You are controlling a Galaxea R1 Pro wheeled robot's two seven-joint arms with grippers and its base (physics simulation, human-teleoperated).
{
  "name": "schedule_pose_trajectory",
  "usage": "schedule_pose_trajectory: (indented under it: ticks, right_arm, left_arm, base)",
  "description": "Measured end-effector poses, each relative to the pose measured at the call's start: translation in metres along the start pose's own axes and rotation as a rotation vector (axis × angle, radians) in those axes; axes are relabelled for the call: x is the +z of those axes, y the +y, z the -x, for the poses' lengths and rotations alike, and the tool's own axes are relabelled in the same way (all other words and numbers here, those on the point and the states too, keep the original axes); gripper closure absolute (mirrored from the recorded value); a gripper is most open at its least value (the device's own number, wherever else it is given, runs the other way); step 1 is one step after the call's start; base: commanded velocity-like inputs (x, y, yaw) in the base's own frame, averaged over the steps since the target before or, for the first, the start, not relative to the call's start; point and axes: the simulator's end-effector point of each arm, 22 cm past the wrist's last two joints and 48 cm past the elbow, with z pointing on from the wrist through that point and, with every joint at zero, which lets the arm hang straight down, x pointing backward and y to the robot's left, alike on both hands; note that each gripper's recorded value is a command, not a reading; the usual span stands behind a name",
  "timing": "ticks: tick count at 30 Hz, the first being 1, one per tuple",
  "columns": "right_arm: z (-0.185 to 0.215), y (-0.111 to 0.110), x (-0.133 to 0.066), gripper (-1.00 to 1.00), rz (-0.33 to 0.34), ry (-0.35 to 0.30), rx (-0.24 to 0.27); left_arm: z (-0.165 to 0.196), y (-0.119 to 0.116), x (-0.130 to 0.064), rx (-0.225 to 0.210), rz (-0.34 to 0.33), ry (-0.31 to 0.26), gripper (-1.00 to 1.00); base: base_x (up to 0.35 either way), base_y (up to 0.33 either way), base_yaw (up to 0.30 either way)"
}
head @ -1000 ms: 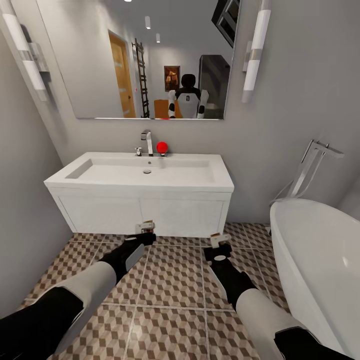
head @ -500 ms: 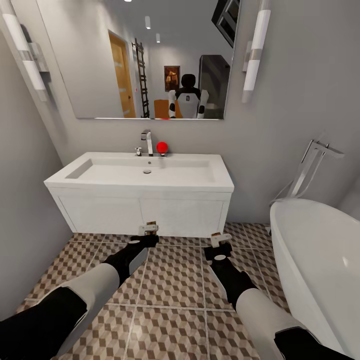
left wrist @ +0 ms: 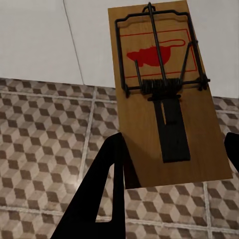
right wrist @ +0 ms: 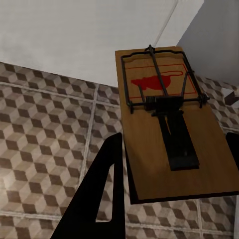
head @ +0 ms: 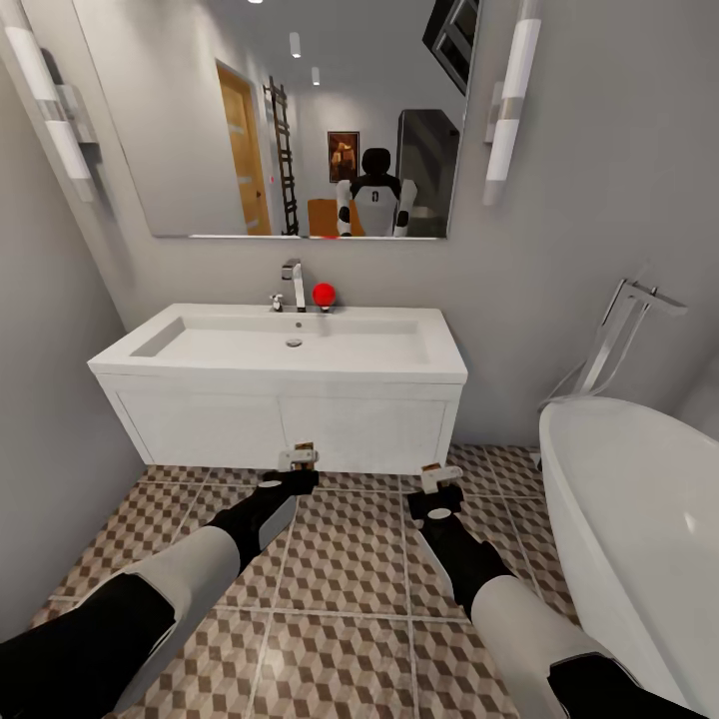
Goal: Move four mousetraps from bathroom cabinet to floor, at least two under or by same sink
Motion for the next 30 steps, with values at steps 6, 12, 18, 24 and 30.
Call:
schedule_pose_trajectory:
  ticks: [6,12,18,24,30]
  right_arm:
    - [-0.007,0.002,0.006,1.00,0.000,-0.003,0.001]
    - [-0.015,0.005,0.011,1.00,0.000,-0.004,0.002]
    - [-0.024,0.007,0.017,1.00,0.000,-0.004,0.002]
    - [-0.032,0.010,0.023,1.00,0.000,-0.004,0.002]
    - [-0.042,0.013,0.028,1.00,0.000,-0.004,0.002]
  left_arm:
    - [-0.008,0.000,0.006,0.000,-0.001,-0.001,1.00]
    - [-0.017,0.000,0.012,0.000,-0.001,0.000,1.00]
    - [-0.025,0.000,0.018,0.000,-0.001,0.000,1.00]
    - [-0.034,-0.004,0.024,-0.001,-0.007,0.000,1.00]
    - [-0.044,-0.007,0.029,-0.001,-0.011,0.001,1.00]
  base:
    - [0.000,0.000,0.000]
    - [0.000,0.000,0.000]
    - [0.000,0.000,0.000]
    - [0.000,0.000,0.000]
    - [0.000,0.000,0.000]
